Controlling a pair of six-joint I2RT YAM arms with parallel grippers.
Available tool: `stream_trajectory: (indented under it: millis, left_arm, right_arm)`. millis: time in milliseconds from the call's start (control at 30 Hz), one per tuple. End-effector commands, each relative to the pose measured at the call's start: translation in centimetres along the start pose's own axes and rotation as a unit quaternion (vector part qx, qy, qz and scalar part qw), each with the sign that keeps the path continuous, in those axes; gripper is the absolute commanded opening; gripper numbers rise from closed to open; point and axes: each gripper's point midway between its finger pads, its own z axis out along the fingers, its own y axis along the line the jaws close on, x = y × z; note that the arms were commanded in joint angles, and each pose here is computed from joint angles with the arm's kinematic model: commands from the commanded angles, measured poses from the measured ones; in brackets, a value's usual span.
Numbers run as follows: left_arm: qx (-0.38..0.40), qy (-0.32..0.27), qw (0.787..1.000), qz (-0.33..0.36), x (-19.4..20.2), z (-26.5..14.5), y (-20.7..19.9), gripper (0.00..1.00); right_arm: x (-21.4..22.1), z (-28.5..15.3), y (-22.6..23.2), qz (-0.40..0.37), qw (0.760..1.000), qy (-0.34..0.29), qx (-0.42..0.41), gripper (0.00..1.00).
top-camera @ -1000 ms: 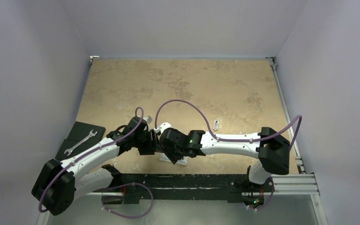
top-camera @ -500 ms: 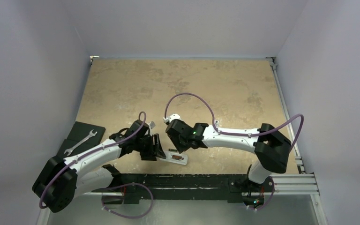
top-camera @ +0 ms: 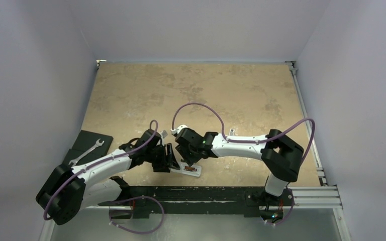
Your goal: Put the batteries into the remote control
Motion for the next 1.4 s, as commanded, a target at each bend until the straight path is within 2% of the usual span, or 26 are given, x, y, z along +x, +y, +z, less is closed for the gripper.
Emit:
stream_trajectory:
  millis: [0, 867, 1367]
  left_arm:
    - [0.012, -0.001, 1.000, 0.001, -0.1, 0.3, -0.6, 0.55]
    - [0.011, -0.008, 1.000, 0.003, -0.3, 0.9, -0.9, 0.55]
    - [0.007, -0.009, 1.000, 0.006, -0.4, 1.1, -0.8, 0.55]
  right_arm:
    - [-1.1, 0.0, 0.9, -0.012, 0.999, -0.017, -0.024, 0.51]
    - [-0.1, 2.0, 0.9, -0.031, 0.999, 0.001, -0.024, 0.49]
    - [-0.7, 3.0, 1.2, -0.069, 0.997, 0.000, -0.029, 0.48]
